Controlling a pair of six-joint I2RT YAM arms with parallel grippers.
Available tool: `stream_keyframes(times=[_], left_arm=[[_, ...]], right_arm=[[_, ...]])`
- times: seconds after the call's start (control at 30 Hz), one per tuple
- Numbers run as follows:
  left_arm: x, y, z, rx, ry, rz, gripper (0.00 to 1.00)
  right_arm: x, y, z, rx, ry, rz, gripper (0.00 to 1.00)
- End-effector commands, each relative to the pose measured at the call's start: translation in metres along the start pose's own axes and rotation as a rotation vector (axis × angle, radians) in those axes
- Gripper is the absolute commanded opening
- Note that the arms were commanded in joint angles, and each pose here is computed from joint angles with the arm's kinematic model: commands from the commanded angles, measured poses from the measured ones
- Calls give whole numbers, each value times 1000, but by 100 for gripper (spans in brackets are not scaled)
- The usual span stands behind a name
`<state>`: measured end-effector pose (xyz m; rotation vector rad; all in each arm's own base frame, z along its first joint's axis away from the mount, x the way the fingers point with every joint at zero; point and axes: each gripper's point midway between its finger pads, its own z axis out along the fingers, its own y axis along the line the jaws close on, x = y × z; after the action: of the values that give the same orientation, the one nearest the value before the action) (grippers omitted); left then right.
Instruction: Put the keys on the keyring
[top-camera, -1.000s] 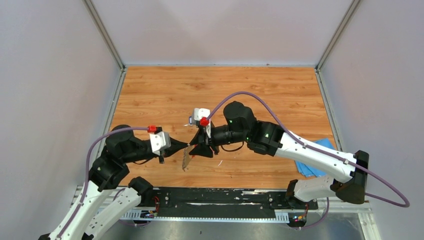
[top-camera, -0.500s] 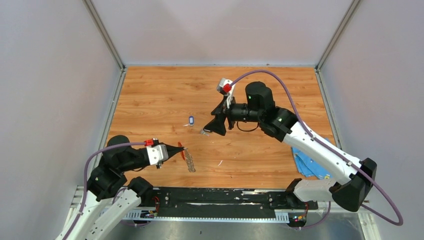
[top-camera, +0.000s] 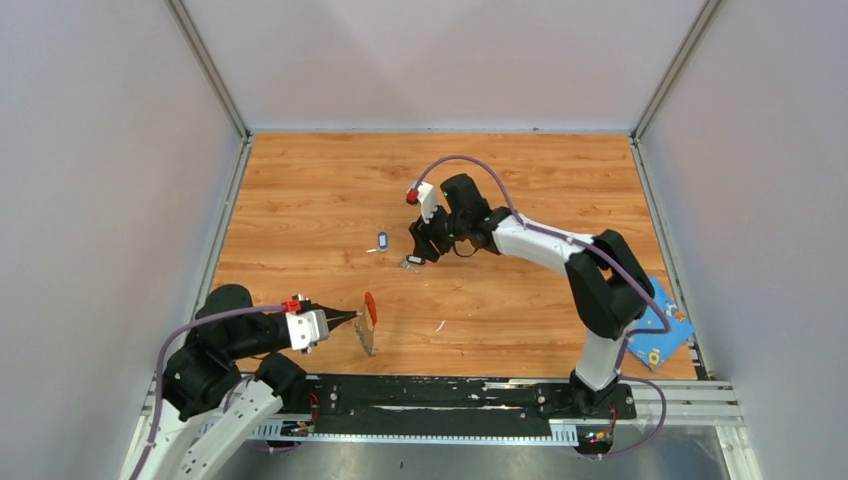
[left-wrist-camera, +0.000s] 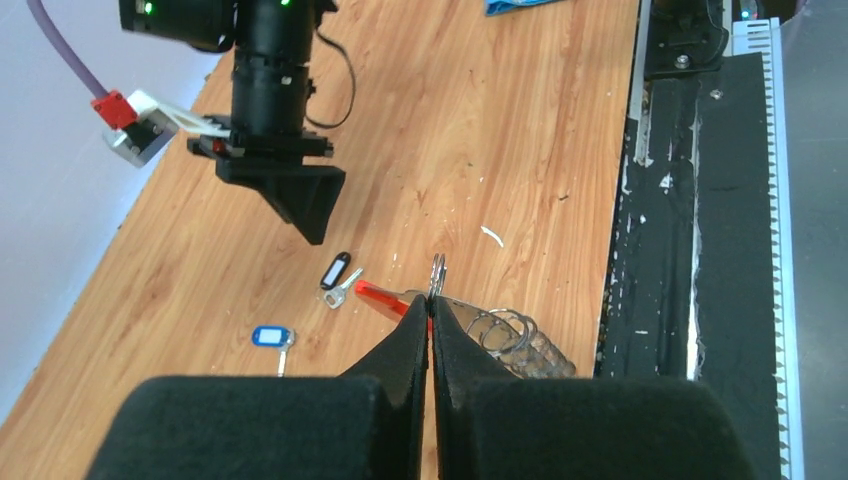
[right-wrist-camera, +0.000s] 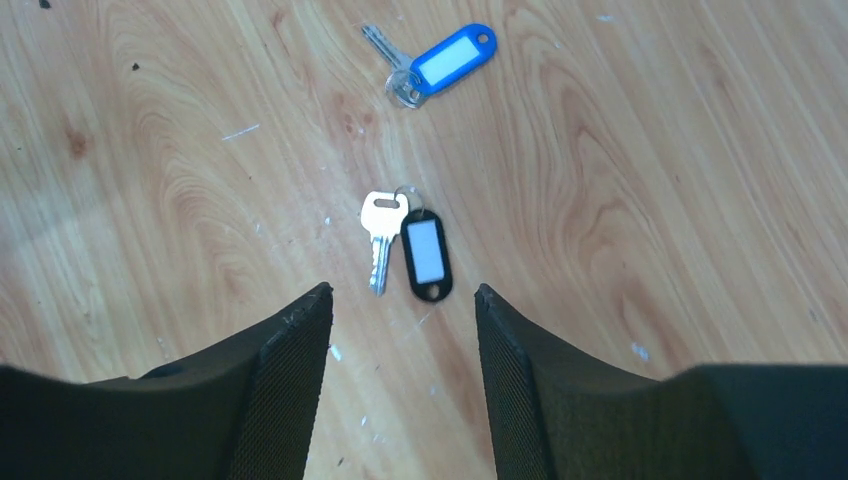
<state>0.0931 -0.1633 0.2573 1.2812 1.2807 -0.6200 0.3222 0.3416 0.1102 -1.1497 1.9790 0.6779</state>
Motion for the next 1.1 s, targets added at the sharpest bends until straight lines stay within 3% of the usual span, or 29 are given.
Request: stream_keyframes(times=[0.0, 0.13, 0.4, 1.07], left_arm=[[-6, -9, -14, 2, -6, 20, 0], [-7, -16, -19, 33, -1, 43, 0], [-4, -22, -15, 89, 11, 44, 0], [-12, -25, -15, 120, -17, 89, 0]], right_arm=[[-23, -13, 15, -223, -115, -101, 57], [-15, -15, 28, -392, -159, -52, 54], [3, -15, 53, -478, -118, -58, 52], [30, -17, 64, -515, 21, -21, 47]])
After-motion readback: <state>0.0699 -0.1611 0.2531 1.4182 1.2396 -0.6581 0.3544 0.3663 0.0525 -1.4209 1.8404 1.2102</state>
